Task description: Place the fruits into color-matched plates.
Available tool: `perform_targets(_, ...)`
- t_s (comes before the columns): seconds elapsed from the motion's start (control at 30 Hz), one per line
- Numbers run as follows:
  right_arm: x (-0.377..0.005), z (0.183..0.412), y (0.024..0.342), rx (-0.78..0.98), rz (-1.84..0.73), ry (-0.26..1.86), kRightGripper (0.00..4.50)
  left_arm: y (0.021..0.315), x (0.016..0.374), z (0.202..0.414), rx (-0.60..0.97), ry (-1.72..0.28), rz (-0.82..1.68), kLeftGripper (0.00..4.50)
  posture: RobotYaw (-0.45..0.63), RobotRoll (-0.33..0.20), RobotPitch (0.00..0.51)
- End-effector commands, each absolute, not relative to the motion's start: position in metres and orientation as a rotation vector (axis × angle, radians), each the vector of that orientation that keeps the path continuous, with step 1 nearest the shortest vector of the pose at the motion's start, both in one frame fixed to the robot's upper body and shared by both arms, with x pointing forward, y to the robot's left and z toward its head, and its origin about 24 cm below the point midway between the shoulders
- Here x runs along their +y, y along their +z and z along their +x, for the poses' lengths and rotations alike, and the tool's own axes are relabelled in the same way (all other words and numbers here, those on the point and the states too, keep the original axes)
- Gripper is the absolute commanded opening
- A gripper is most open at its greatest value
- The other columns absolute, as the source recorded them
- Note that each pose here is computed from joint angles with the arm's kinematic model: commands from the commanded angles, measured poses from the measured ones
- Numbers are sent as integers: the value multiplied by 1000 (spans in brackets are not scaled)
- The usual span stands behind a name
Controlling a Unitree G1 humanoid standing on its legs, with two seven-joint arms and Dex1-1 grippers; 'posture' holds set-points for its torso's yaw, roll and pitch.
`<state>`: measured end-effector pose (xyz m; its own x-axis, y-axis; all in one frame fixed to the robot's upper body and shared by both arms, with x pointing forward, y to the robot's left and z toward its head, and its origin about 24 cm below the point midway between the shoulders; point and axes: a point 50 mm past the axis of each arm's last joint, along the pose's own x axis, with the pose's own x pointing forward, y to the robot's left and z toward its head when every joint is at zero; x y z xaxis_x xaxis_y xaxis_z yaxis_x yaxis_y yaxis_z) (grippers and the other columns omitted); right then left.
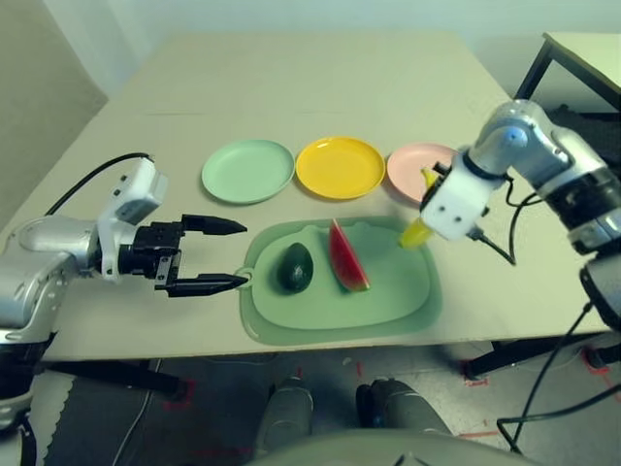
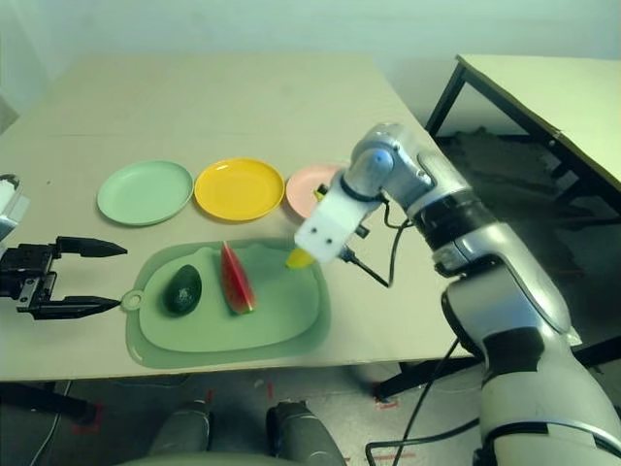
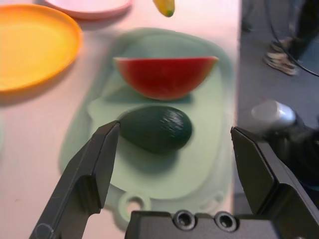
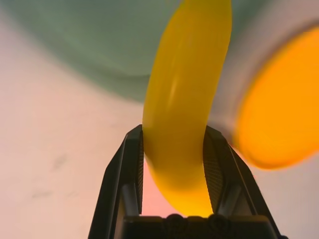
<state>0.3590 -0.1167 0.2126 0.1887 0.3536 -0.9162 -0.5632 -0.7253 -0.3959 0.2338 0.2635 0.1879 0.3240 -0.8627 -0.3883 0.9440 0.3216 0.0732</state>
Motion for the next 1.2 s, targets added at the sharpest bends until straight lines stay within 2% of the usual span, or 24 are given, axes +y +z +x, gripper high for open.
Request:
perform_targets(0.03,-99,375,212,141,-1601,1514,1689,185,260,235,329,-1181,300,4500,97,0,102)
perform_targets(0.2,-79,389,195,125,-1487,1375,1689,184,262,230,352,-1166,291,4500,112,0,111)
perform_targets(0.5,-60,400,179,111,-1466,1143,1689,180,262,218,374,-1145,287,4500,154,0,127)
perform_targets(0.87,-61,401,161,175,-1480,1092,1689,183,263,212,382,-1141,285,4500,162,0,135)
perform_targets(0.93,-62,401,158,179,-1485,1094,2412,183,262,212,383,-1144,285,4500,160,0,134)
perform_targets(1.0,-62,401,157,182,-1481,1096,2890,183,262,213,382,-1145,287,4500,156,0,134)
perform_targets(1.13,-63,400,158,174,-1472,1117,4379,183,262,216,367,-1151,298,4500,146,0,134)
perform_targets(1.2,-63,400,159,170,-1470,1126,4446,182,261,217,361,-1156,300,4500,146,0,134)
